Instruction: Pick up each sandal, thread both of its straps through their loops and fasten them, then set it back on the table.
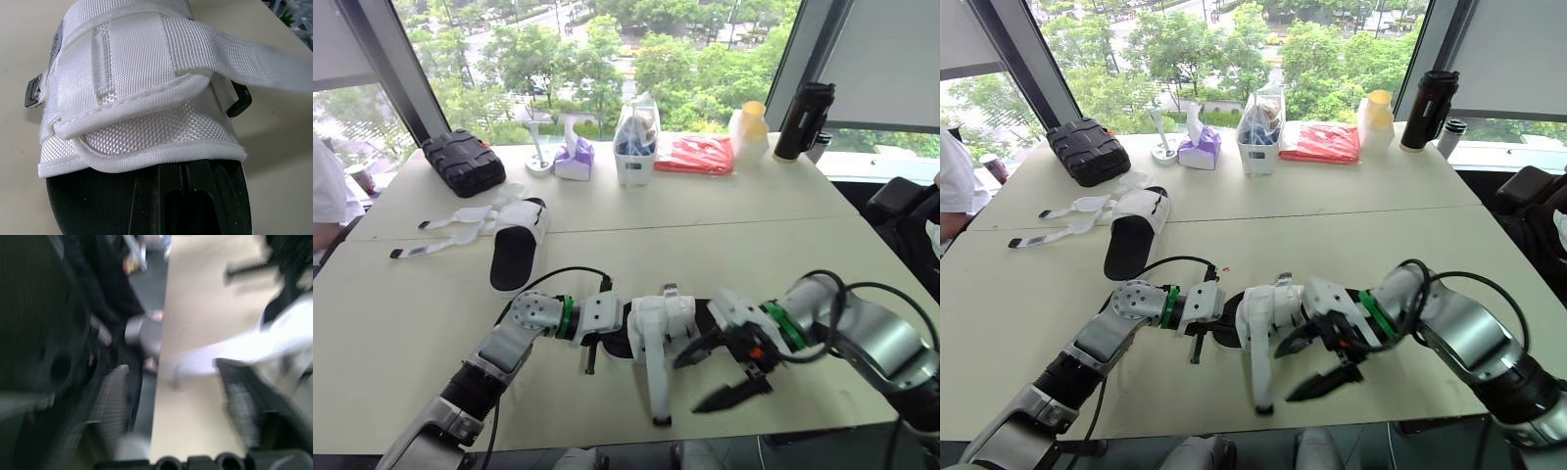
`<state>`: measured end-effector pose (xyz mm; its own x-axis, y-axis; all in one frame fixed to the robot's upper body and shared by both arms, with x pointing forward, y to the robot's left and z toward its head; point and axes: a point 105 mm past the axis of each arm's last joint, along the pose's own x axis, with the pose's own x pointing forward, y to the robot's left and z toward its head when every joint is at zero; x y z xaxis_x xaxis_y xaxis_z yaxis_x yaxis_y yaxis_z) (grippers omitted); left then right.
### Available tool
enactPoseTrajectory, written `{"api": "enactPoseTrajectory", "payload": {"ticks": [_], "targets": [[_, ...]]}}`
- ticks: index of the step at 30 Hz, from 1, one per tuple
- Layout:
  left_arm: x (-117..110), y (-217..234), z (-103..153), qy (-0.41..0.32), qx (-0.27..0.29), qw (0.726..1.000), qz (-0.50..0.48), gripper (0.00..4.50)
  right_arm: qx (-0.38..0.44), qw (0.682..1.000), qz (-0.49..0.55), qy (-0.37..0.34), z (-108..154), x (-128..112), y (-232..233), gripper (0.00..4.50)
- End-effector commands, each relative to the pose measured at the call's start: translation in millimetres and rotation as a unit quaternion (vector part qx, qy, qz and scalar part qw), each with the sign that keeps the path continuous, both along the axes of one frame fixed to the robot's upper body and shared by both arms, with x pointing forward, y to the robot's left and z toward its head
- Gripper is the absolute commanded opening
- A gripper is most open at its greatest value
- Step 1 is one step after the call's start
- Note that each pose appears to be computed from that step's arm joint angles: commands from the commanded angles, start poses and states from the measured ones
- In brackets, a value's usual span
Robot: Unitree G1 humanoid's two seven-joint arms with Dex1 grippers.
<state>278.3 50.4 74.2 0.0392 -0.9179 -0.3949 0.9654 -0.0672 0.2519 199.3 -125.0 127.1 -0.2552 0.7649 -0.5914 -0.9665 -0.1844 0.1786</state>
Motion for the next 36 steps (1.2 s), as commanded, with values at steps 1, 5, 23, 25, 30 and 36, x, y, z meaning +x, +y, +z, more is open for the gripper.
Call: {"api": "enactPoseTrajectory", "payload": {"ticks": [1,5,23,25,30,36], "targets": [[-18.7,10.8,-54.2,0.083,0.086,0.993,-0.002,0.00,-0.022,0.999,0.016,-0.016,-1.8,-9.2,-10.4,4.47],[-19.2,8.8,-56.4,0.077,0.086,0.993,-0.004,0.00,-0.030,0.999,-0.019,-0.011,-7.3,-5.5,-16.7,4.47],[-18.1,5.1,-53.0,0.074,0.083,0.994,-0.009,0.00,-0.015,0.971,-0.219,0.094,-19.2,32.7,-23.7,4.47],[-17.8,5.4,-52.3,0.075,0.081,0.994,-0.007,0.00,-0.013,0.968,-0.226,0.106,-21.3,33.4,-20.2,4.47],[-17.8,9.5,-53.0,0.074,0.087,0.993,-0.006,0.00,-0.006,0.964,-0.238,0.123,-22.8,35.0,-12.1,4.47],[-17.6,11.6,-51.8,0.073,0.086,0.994,-0.002,0.00,0.006,0.958,-0.245,0.148,-25.8,33.6,3.2,4.47]]}}
